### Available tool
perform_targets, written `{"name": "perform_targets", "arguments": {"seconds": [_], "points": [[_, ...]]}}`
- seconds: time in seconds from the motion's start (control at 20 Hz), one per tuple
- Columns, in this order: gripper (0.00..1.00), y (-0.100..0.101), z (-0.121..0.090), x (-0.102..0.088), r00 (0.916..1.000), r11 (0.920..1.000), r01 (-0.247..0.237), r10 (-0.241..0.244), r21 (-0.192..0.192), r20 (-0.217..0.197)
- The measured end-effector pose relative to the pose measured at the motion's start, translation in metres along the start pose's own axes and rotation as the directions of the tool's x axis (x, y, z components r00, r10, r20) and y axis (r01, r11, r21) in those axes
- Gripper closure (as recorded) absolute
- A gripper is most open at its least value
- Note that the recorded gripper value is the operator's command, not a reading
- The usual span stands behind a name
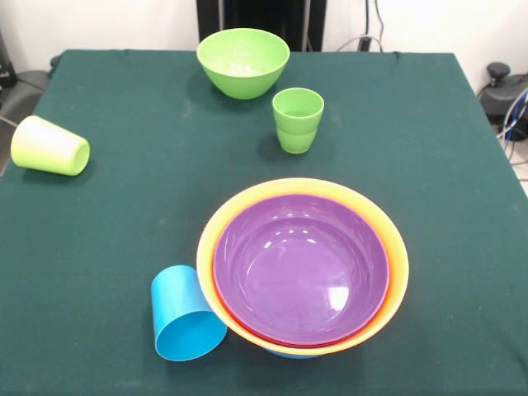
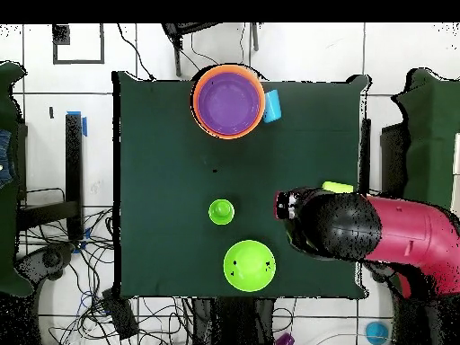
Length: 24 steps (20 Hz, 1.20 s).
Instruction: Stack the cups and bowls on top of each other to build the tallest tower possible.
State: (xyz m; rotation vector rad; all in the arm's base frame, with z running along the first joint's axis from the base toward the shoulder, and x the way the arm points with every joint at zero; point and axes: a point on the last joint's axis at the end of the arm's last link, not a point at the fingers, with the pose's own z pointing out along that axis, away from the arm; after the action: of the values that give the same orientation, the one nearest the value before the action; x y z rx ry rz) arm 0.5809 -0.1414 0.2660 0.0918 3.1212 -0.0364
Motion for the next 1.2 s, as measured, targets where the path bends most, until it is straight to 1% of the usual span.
{"name": "perform_targets", "arguments": {"seconds": [0.1, 0.15, 0.35, 0.55, 0.6, 0.65, 0.8, 0.85, 0.95, 1.0, 1.2], "points": [[0.00, 0.000, 0.004, 0.002, 1.0000, 1.0000, 0.006, -0.006, 0.005, -0.006], [0.00, 0.000, 0.009, 0.003, 0.9999, 1.0000, 0.008, -0.008, 0.004, -0.015], [0.00, -0.001, 0.018, 0.004, 0.9998, 1.0000, 0.003, -0.004, -0.009, -0.022], [0.00, -0.003, 0.031, 0.002, 1.0000, 0.9996, -0.003, 0.003, -0.029, -0.007], [0.00, -0.005, 0.036, 0.001, 1.0000, 0.9993, -0.008, 0.008, -0.036, 0.002], [0.00, -0.011, 0.046, -0.001, 0.9995, 0.9984, -0.021, 0.022, -0.052, 0.023], [0.00, -0.019, 0.057, -0.002, 0.9982, 0.9969, -0.038, 0.042, -0.069, 0.044], [0.00, -0.025, 0.067, -0.003, 0.9966, 0.9952, -0.052, 0.057, -0.083, 0.059], [0.00, -0.029, 0.077, -0.003, 0.9952, 0.9933, -0.063, 0.070, -0.097, 0.068], [0.00, -0.031, 0.089, -0.001, 0.9944, 0.9918, -0.069, 0.077, -0.108, 0.073], [0.00, -0.028, 0.105, 0.004, 0.9955, 0.9921, -0.062, 0.069, -0.109, 0.065]]}}
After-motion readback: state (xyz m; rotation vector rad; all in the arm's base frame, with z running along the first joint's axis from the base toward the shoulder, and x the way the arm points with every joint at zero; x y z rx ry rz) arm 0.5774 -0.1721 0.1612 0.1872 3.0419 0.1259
